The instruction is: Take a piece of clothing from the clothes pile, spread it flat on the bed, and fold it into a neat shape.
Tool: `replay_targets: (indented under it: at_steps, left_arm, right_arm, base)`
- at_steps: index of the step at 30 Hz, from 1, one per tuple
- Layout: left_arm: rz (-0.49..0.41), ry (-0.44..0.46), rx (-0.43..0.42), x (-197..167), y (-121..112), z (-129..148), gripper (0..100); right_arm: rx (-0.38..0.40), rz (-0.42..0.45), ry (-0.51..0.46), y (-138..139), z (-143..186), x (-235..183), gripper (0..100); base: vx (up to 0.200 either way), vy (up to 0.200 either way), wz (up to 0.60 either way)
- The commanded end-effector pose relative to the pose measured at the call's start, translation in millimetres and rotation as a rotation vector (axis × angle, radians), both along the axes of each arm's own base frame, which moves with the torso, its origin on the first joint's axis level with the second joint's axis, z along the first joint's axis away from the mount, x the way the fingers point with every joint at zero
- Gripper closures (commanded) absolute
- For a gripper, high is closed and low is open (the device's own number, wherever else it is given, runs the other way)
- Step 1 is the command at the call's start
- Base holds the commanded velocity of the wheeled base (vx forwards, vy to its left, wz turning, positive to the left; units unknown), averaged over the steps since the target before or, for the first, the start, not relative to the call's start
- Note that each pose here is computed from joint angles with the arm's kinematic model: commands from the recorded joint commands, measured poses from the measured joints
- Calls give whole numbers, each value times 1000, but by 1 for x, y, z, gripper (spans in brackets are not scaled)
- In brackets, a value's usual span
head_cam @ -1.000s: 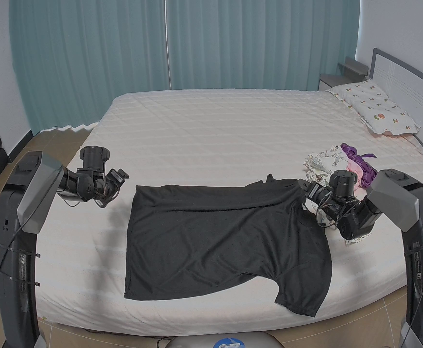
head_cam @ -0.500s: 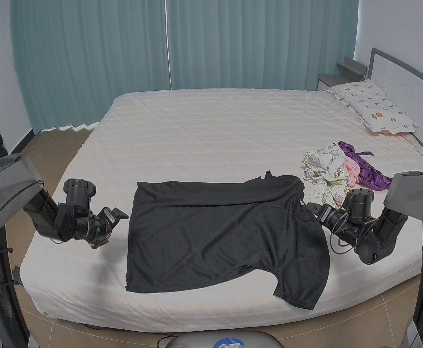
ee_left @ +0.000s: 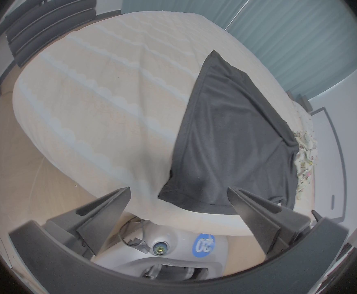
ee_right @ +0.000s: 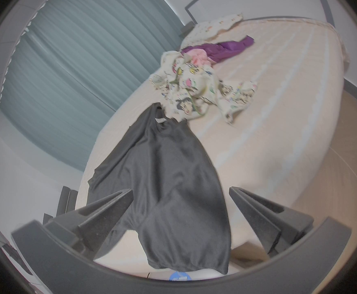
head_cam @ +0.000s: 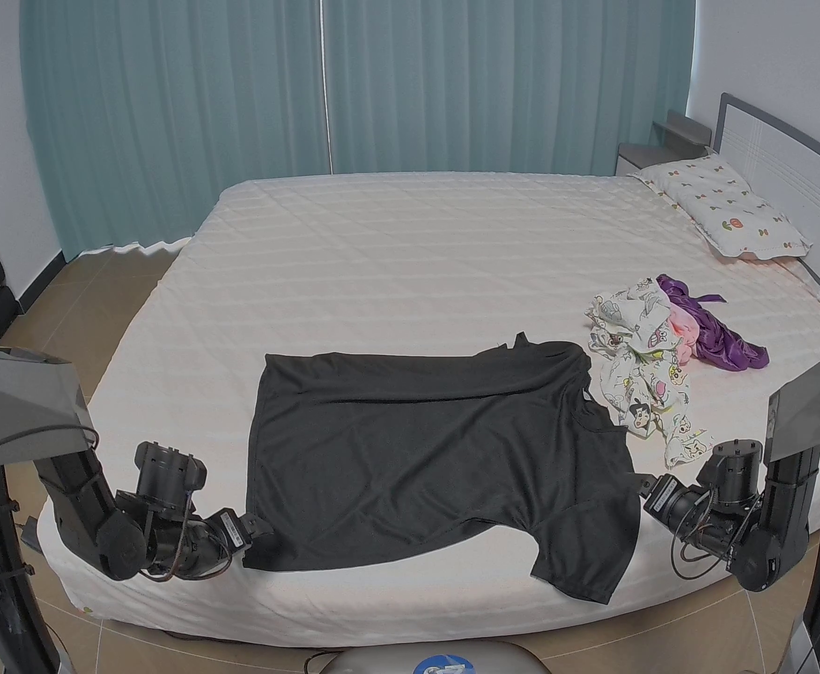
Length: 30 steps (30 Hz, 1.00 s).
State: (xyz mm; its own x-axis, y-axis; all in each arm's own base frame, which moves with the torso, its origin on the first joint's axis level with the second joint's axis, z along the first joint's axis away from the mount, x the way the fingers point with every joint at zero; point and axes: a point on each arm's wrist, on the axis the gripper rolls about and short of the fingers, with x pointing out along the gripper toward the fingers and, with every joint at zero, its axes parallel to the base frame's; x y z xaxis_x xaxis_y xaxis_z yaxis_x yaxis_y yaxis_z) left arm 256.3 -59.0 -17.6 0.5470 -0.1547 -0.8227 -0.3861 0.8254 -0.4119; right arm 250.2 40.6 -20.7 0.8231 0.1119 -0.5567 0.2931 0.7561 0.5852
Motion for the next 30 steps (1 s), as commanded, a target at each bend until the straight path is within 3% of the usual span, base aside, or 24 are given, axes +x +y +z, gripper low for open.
replay_targets:
  at_steps: [1, 9, 22, 23, 26, 30]
  left_arm:
    - [-18, 36, 38, -6, -8, -14, 0]
    - [-21, -21, 84, -2, -19, -25, 0]
    - [-38, -29, 143, 1, -35, -35, 0]
    - [-37, -29, 147, 0, -35, -35, 100]
    - [-35, -30, 150, 0, -35, -35, 100]
    - [-39, -26, 154, 0, -35, -33, 100]
  right_arm:
    - [13, -15, 37, -2, -4, -9, 0]
    - [12, -14, 40, -2, -3, -10, 0]
    - [8, -7, 40, -2, -3, -11, 0]
    - [6, -4, 43, -2, -3, -12, 0]
    - [-1, 1, 49, -2, -3, -14, 0]
    - [-59, 74, 104, -6, -6, -28, 0]
  base:
    - [0, 0, 0]
    - [0, 0, 0]
    - [0, 0, 0]
    - [0, 0, 0]
    - [0, 0, 0]
    - [0, 0, 0]
